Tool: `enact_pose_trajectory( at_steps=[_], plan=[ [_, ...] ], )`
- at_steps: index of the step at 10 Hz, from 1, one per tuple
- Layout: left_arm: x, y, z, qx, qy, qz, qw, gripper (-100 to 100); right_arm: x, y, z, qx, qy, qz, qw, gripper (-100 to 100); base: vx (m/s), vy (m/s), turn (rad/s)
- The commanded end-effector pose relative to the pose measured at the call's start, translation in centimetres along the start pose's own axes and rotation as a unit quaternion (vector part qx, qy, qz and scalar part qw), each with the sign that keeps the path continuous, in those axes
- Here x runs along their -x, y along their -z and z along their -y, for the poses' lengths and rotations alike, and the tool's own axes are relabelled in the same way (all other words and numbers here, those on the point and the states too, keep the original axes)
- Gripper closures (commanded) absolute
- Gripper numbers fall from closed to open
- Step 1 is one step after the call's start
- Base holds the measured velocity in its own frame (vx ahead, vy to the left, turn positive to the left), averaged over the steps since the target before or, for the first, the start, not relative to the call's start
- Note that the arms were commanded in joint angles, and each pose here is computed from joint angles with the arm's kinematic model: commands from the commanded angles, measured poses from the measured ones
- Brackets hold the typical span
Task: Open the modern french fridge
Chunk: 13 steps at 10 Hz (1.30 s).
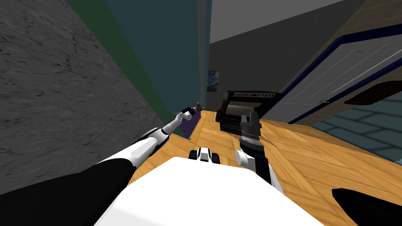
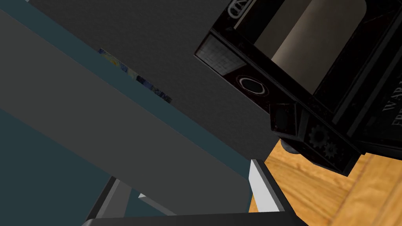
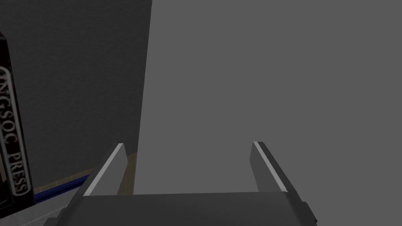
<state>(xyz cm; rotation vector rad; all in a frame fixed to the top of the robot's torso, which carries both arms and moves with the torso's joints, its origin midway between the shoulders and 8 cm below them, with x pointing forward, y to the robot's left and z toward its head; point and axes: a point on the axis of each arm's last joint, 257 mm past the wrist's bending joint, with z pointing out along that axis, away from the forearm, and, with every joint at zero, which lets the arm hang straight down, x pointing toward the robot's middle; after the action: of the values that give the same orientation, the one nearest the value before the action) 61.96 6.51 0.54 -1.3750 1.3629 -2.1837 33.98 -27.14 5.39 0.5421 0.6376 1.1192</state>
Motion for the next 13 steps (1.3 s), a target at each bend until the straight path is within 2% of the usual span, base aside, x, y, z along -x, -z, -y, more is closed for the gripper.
enact_pose_trajectory(
  at_steps=[1, 2, 3, 6, 10, 11, 12, 13],
  plan=[
    [-2.6, 0.1, -1.8, 0.018, 0.002, -0.027, 0.9995, 100, 0.0, 0.0, 0.0, 0.000, 0.000, 0.000, 1.0000, 0, -0.057, 0.107, -0.033],
    [-3.7, 0.2, -2.6, 0.026, 0.003, -0.038, 0.9989, 100, 0.0, 0.0, 0.0, 0.000, 0.000, 0.000, 1.0000, 0, -0.068, 0.118, -0.025],
    [-3.9, 0.2, -0.7, 0.025, 0.004, -0.037, 0.9990, -100, 0.0, 0.0, 0.0, 0.000, 0.000, 0.000, 1.0000, 0, -0.032, 0.017, 0.059],
    [-5.4, 0.2, 1.0, 0.031, 0.005, -0.044, 0.9985, -100, 0.0, 0.0, 0.0, 0.000, 0.000, 0.000, 1.0000, 0, 0.023, -0.079, 0.092],
    [-6.5, 0.3, 2.2, 0.036, 0.006, -0.050, 0.9981, -100, 0.0, 0.0, 0.0, 0.000, 0.000, 0.000, 1.0000, 0, 0.022, -0.020, 0.031],
    [-4.9, 0.5, 0.4, 0.049, 0.007, -0.034, 0.9982, -100, 0.0, 0.0, 0.0, 0.000, 0.000, 0.000, 1.0000, 0, 0.017, -0.016, 0.007],
    [-4.6, 0.5, 0.1, 0.052, 0.008, -0.031, 0.9981, 0, 0.0, 0.0, 0.0, 0.000, 0.000, 0.000, 1.0000, 0, 0.011, -0.005, -0.009],
    [-4.2, 0.6, -0.3, 0.056, 0.009, -0.026, 0.9980, 0, 0.0, 0.0, 0.0, 0.000, 0.000, 0.000, 1.0000, 0, 0.000, 0.000, 0.000]
  ],
)
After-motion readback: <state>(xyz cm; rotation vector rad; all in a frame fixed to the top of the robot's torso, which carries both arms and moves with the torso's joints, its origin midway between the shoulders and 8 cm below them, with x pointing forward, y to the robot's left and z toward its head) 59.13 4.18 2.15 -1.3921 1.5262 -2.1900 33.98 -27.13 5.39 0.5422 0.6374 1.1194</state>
